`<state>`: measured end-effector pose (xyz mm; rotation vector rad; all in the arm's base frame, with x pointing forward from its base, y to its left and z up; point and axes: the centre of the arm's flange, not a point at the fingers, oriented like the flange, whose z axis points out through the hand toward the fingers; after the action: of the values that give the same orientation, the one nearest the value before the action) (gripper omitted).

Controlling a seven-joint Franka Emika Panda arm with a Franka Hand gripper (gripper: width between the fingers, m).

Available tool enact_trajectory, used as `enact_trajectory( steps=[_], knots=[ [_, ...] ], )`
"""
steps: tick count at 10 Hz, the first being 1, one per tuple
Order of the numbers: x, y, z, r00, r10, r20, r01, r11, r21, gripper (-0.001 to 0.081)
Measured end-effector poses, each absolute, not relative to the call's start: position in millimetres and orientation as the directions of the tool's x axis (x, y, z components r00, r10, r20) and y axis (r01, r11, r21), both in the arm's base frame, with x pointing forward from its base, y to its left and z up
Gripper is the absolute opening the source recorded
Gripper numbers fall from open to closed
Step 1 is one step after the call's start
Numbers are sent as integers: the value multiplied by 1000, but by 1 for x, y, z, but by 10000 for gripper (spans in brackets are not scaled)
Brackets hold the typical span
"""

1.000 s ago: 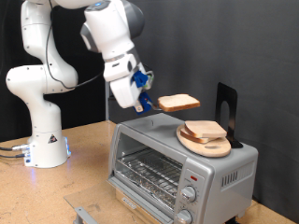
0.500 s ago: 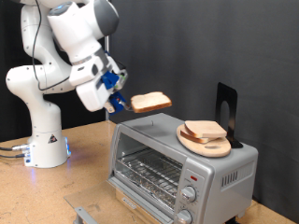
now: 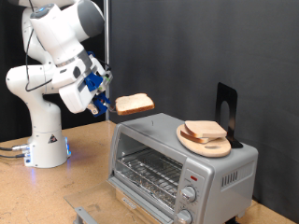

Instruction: Make a piece of toast with the oven

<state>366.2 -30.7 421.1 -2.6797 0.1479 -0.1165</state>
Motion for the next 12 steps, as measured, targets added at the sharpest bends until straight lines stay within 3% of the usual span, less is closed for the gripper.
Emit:
enact_trajectory(
  steps=[7, 12],
  knots=[
    [392, -124, 419, 978, -157, 141, -97, -929, -358, 393],
    [422, -164, 397, 980, -176, 91, -133, -926, -352, 393]
  ],
)
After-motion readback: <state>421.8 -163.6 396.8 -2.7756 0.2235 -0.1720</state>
